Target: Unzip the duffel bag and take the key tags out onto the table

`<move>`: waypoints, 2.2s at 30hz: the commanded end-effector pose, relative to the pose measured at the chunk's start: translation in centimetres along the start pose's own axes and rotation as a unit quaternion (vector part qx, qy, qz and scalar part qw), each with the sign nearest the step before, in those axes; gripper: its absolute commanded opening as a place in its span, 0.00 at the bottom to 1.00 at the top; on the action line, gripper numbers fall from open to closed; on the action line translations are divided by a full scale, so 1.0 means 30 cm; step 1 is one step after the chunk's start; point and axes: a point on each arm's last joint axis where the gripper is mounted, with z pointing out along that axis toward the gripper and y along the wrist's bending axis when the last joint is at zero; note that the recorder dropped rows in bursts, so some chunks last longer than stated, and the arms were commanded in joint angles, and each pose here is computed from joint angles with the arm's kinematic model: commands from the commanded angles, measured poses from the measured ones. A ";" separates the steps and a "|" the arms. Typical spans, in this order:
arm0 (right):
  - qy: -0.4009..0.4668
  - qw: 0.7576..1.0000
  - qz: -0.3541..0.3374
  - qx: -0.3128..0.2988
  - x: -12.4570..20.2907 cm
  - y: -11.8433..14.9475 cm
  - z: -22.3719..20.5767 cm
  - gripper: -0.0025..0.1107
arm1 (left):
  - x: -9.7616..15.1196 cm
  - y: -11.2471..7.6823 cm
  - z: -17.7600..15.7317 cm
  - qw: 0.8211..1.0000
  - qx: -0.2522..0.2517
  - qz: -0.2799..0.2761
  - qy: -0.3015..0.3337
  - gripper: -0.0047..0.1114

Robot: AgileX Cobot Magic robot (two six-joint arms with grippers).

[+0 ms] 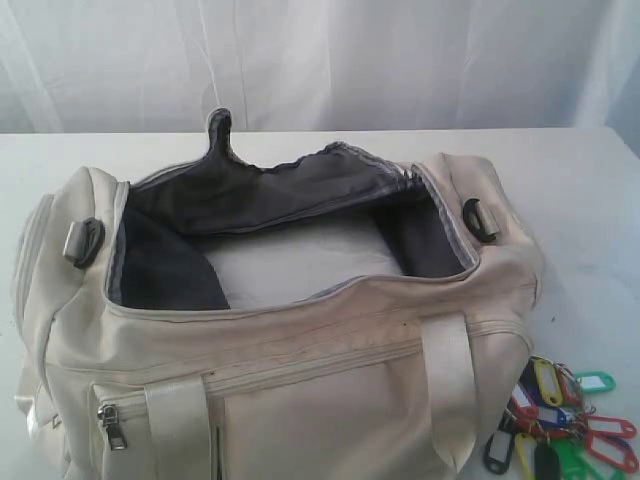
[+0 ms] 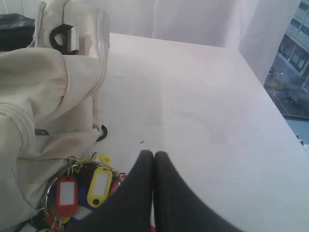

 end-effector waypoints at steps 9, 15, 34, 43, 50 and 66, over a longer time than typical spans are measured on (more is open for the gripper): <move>-0.003 1.000 -0.002 -0.001 0.002 0.001 0.000 0.02 | 0.000 -0.001 -0.001 1.000 0.002 -0.005 -0.002 0.04; -0.003 1.000 -0.002 -0.001 0.002 0.001 0.000 0.02 | 0.000 -0.001 -0.001 1.000 0.002 -0.005 -0.002 0.04; -0.003 1.000 -0.002 -0.001 0.002 0.001 0.000 0.02 | 0.000 -0.001 -0.001 1.000 0.002 -0.005 -0.002 0.04; -0.003 1.000 -0.002 -0.001 0.002 0.001 0.000 0.02 | 0.000 -0.001 -0.001 1.000 0.002 -0.005 -0.002 0.04; -0.003 1.000 -0.002 -0.001 0.002 0.001 0.000 0.02 | 0.000 -0.001 -0.001 1.000 0.002 -0.005 -0.002 0.04; -0.003 1.000 0.024 -0.001 0.002 0.001 0.000 0.02 | 0.000 -0.001 -0.001 1.000 0.002 -0.005 -0.002 0.04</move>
